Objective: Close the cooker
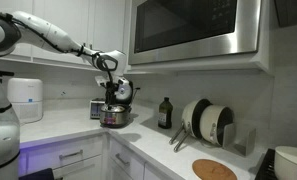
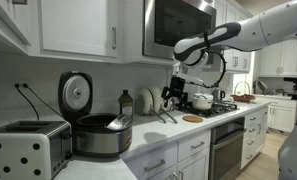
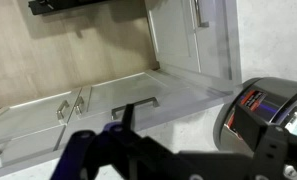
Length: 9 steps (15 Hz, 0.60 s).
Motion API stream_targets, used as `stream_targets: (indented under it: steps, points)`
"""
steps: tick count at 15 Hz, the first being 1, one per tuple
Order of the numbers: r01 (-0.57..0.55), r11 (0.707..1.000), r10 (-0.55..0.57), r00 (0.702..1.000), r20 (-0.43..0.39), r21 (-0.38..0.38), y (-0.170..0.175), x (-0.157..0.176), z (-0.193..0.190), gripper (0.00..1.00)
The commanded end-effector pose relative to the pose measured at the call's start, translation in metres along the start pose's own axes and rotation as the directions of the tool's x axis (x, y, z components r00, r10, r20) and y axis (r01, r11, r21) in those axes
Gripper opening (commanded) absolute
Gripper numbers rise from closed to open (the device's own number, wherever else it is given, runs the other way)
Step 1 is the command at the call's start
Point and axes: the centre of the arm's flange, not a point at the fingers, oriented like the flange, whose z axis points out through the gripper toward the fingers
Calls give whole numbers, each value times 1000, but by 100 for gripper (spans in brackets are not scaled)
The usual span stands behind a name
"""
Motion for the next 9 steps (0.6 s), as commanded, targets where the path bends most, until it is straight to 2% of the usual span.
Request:
stream_targets:
  steps: [1,5,9]
  points:
    - [0,1000,0,1000,0,0,0,0,0,100]
    - [10,1000,-10,1000,2,-2,-4,-1,2,100]
    - [101,995,-101,995,25,-16,-33,-13,13,100]
